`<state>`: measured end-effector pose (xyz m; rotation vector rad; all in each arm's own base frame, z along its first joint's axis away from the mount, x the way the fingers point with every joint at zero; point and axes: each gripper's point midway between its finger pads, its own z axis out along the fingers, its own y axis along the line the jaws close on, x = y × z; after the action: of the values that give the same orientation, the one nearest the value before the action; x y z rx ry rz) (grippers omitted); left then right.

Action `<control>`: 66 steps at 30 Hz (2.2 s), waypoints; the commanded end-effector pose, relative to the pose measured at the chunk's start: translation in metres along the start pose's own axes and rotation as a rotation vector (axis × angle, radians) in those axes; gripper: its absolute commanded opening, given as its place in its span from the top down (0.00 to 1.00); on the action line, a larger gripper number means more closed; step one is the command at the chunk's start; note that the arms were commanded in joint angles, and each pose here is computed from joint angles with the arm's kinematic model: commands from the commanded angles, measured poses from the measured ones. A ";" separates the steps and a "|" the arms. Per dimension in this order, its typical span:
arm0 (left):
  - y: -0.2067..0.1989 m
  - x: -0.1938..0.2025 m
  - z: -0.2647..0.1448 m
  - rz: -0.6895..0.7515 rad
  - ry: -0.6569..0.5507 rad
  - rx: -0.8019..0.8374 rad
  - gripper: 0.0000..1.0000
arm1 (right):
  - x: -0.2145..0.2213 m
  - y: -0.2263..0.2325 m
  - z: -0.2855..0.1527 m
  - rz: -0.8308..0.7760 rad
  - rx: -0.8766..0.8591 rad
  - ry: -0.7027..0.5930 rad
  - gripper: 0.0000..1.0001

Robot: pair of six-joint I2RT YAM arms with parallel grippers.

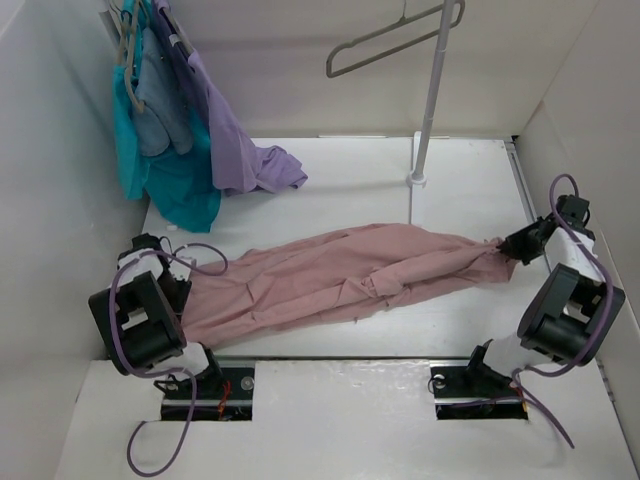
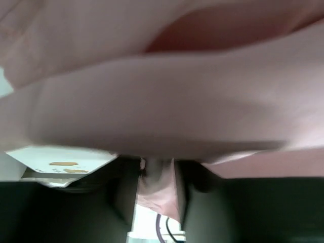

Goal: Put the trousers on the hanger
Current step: Fold the trousers at the center of the board.

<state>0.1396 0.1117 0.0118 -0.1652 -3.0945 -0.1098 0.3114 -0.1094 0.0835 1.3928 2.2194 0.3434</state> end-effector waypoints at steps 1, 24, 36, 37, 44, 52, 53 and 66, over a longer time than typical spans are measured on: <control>-0.001 -0.010 0.025 -0.008 -0.018 -0.025 0.76 | -0.036 0.030 -0.012 -0.091 -0.073 -0.093 1.00; -0.003 -0.026 0.029 -0.009 -0.018 -0.044 1.00 | -0.059 0.260 -0.069 -0.662 -0.577 -0.361 1.00; -0.007 -0.022 0.026 -0.011 -0.036 -0.043 1.00 | -0.061 0.066 0.020 -0.231 -0.235 -0.230 0.23; -0.005 -0.025 0.025 -0.011 -0.044 -0.048 1.00 | -0.058 0.060 0.019 -0.211 -0.201 -0.209 0.23; -0.012 -0.015 0.027 -0.010 -0.040 -0.033 1.00 | -0.078 0.043 -0.057 0.009 -0.074 -0.442 0.07; -0.011 -0.017 0.028 -0.011 -0.048 -0.038 1.00 | -0.072 0.109 -0.118 -0.064 -0.194 -0.467 0.01; -0.011 -0.017 0.028 -0.011 -0.048 -0.038 1.00 | -0.068 0.115 -0.100 -0.077 -0.177 -0.408 0.01; -0.008 -0.023 0.025 -0.013 -0.072 -0.050 1.00 | -0.005 0.126 0.014 -0.132 -0.072 0.143 0.01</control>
<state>0.1389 0.1018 0.0109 -0.1672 -3.0606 -0.1888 0.4186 -0.0735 0.1060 1.2861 2.3548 0.4200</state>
